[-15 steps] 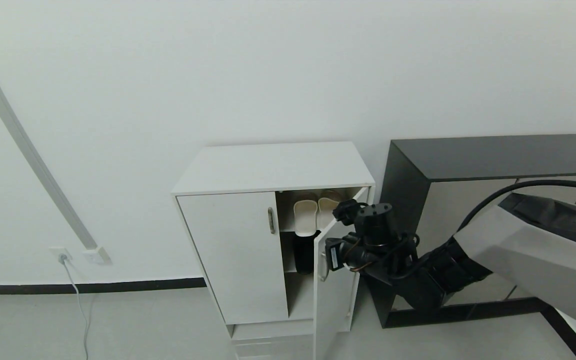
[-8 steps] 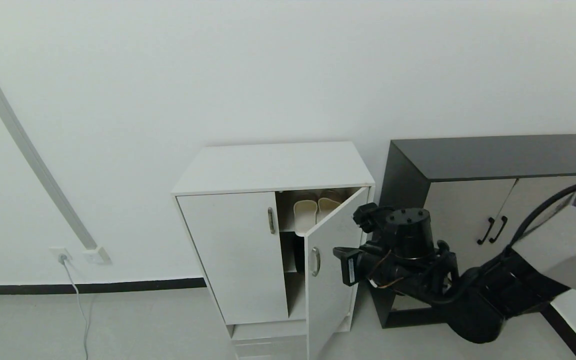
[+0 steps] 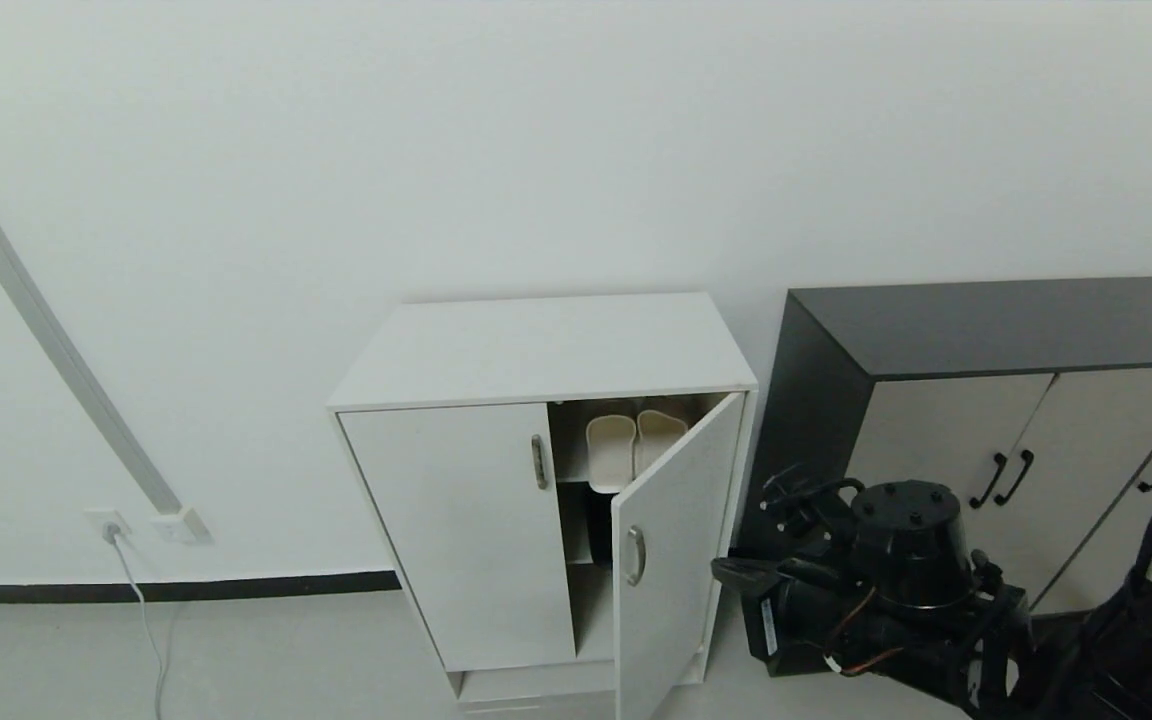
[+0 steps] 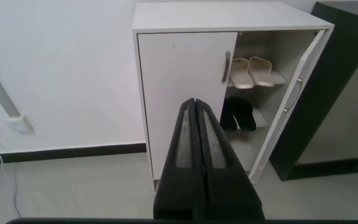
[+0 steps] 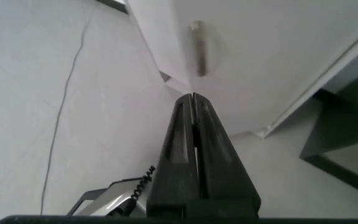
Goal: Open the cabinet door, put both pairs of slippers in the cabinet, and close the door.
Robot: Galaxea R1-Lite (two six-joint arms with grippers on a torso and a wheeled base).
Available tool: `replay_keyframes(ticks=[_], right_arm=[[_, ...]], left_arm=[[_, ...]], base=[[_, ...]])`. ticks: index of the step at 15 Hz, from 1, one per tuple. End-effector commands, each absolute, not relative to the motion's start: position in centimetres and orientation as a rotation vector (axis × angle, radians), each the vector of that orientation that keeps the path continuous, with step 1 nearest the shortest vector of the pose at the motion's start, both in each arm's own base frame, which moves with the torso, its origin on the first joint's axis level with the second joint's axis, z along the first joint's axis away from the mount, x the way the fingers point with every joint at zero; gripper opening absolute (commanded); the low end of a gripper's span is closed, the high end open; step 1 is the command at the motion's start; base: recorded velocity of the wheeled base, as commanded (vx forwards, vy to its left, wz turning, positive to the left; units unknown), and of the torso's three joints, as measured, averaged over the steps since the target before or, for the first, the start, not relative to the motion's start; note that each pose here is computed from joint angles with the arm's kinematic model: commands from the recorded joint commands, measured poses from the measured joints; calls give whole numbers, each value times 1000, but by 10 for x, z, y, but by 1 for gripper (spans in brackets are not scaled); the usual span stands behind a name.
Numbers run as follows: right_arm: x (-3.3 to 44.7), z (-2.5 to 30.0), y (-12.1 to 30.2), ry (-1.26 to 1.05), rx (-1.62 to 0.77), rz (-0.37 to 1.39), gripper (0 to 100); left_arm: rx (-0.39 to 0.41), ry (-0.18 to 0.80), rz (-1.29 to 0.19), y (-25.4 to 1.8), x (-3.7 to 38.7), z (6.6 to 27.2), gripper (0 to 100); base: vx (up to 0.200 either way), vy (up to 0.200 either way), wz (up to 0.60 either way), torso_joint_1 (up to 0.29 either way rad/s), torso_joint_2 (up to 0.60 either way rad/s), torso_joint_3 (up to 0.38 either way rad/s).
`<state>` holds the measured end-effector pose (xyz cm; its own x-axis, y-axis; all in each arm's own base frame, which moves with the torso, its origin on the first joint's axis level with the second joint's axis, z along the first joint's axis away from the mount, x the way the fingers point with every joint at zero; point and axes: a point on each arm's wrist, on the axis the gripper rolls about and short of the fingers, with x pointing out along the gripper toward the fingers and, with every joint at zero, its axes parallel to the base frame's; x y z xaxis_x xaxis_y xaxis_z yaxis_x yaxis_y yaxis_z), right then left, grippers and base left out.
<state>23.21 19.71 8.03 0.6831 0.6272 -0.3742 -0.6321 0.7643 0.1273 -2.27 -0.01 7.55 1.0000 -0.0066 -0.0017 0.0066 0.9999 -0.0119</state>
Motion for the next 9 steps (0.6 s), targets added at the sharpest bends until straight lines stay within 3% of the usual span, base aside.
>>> replay_keyframes(ticks=[1,2,9], right_arm=[[231,73,197,440,-21,706,0],[235,68,199,450,-24,703,0],[280,43,232,426,-13,689,0]], left_arm=[[-14,2,-6,0,-23,76,0],[-14,2,-6,0,-23,76,0],[-12,2,-6,0,-23,76,0]], base=[[200,0,0,12,2,2],[200,0,0,-2,2,2],[0,0,0,0,0,0]])
